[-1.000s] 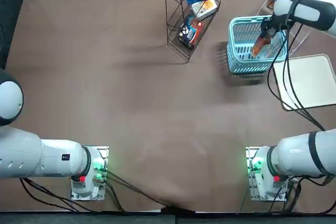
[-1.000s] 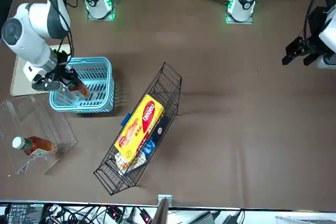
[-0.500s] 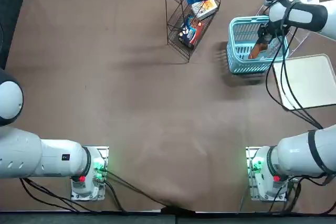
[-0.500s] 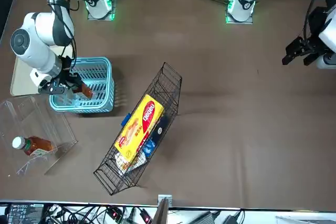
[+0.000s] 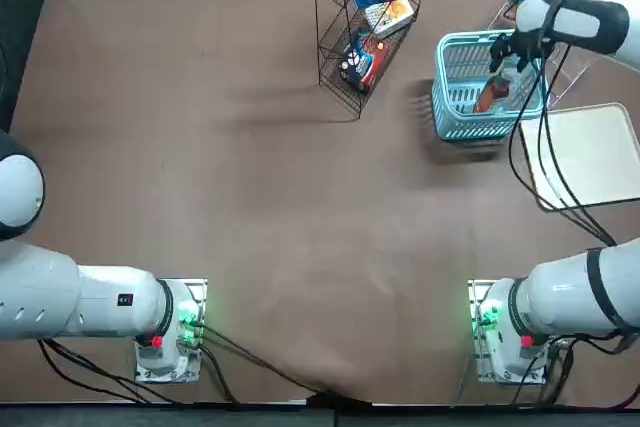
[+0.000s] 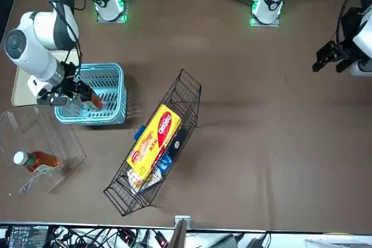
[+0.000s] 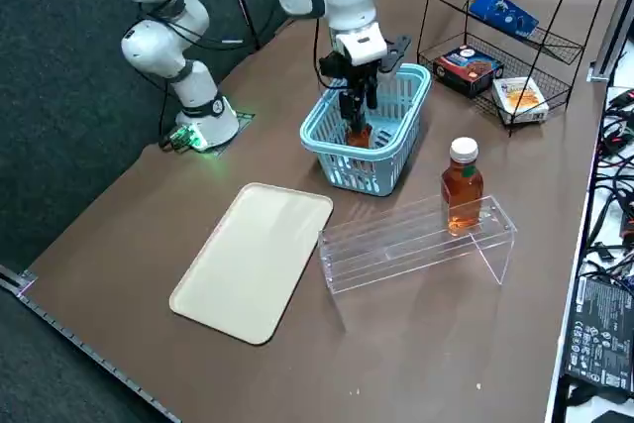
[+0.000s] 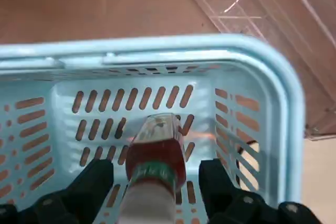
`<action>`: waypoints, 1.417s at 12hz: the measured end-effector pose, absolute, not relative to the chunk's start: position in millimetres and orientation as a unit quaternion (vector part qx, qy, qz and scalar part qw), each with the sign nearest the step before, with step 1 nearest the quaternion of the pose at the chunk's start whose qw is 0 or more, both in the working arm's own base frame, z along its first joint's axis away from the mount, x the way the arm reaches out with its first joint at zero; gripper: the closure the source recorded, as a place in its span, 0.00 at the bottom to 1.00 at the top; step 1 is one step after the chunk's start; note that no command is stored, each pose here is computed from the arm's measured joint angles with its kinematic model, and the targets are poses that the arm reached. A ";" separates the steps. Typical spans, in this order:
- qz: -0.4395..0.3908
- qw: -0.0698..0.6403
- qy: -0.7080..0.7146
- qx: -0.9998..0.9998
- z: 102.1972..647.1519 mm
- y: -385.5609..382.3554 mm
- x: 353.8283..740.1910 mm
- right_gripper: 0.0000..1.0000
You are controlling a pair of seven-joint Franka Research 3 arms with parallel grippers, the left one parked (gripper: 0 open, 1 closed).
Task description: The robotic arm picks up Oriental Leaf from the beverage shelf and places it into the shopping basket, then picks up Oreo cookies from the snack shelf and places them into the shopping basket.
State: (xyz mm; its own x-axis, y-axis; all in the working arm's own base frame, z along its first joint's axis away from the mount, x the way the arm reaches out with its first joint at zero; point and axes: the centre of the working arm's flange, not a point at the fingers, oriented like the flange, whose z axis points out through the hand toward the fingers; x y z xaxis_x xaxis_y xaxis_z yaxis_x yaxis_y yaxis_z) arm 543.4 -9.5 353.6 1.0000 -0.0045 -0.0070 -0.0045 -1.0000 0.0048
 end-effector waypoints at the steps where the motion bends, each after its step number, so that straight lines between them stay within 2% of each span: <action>1: -0.009 0.003 -0.003 1.000 365.5 -9.6 548.0 0.00; 6: -0.032 0.003 -0.004 0.999 459.5 -9.7 567.2 0.00; 11: -0.042 0.004 0.003 0.999 557.6 -1.1 562.1 0.00; 17: -0.037 -0.014 0.066 0.997 569.7 24.9 560.7 0.00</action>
State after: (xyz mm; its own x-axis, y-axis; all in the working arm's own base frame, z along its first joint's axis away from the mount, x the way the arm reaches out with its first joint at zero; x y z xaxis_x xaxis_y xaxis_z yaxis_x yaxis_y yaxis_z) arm 560.7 24.9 569.7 0.9887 0.1317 -0.0710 0.1296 -0.9910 -0.0334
